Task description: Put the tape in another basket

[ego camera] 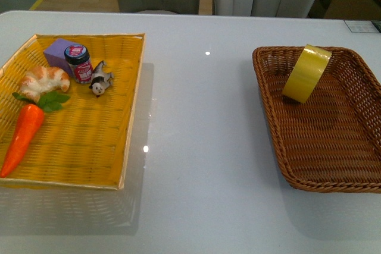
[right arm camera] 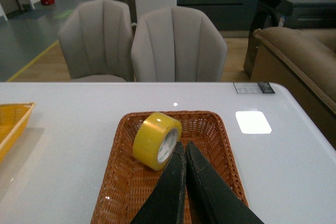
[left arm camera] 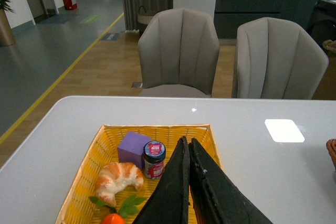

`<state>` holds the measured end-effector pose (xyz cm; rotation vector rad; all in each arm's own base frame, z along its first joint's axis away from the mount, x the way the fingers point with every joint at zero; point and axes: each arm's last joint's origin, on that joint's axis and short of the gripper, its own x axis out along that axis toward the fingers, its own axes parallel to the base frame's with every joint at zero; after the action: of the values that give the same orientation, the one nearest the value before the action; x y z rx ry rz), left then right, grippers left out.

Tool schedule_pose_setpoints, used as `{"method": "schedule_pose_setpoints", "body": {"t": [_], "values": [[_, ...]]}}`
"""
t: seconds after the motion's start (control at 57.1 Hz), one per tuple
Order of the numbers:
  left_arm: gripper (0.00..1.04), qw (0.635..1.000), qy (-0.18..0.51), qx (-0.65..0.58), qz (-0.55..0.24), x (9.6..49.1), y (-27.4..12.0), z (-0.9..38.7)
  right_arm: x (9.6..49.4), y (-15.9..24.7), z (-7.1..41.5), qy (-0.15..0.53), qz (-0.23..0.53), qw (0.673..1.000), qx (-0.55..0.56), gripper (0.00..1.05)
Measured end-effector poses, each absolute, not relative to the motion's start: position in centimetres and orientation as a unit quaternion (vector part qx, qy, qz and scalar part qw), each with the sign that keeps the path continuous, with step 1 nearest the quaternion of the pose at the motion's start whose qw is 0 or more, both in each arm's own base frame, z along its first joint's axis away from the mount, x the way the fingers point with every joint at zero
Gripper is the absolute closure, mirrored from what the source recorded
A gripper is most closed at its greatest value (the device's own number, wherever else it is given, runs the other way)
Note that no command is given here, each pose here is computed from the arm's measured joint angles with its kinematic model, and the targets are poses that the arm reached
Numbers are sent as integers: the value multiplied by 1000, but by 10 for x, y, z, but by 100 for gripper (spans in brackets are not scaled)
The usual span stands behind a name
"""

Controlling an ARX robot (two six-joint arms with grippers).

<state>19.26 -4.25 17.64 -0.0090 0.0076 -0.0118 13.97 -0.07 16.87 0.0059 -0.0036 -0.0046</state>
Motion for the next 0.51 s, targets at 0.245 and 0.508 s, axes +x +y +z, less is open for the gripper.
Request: {"method": "schedule_pose_setpoints", "body": {"t": [0.245, 0.508], "values": [[103, 1000, 10, -4, -3, 164, -21, 161, 128, 0, 173, -10, -1, 1000, 3, 103], [103, 1000, 7, -5, -12, 144, -5, 163, 118, 0, 174, -11, -1, 1000, 3, 103]]}}
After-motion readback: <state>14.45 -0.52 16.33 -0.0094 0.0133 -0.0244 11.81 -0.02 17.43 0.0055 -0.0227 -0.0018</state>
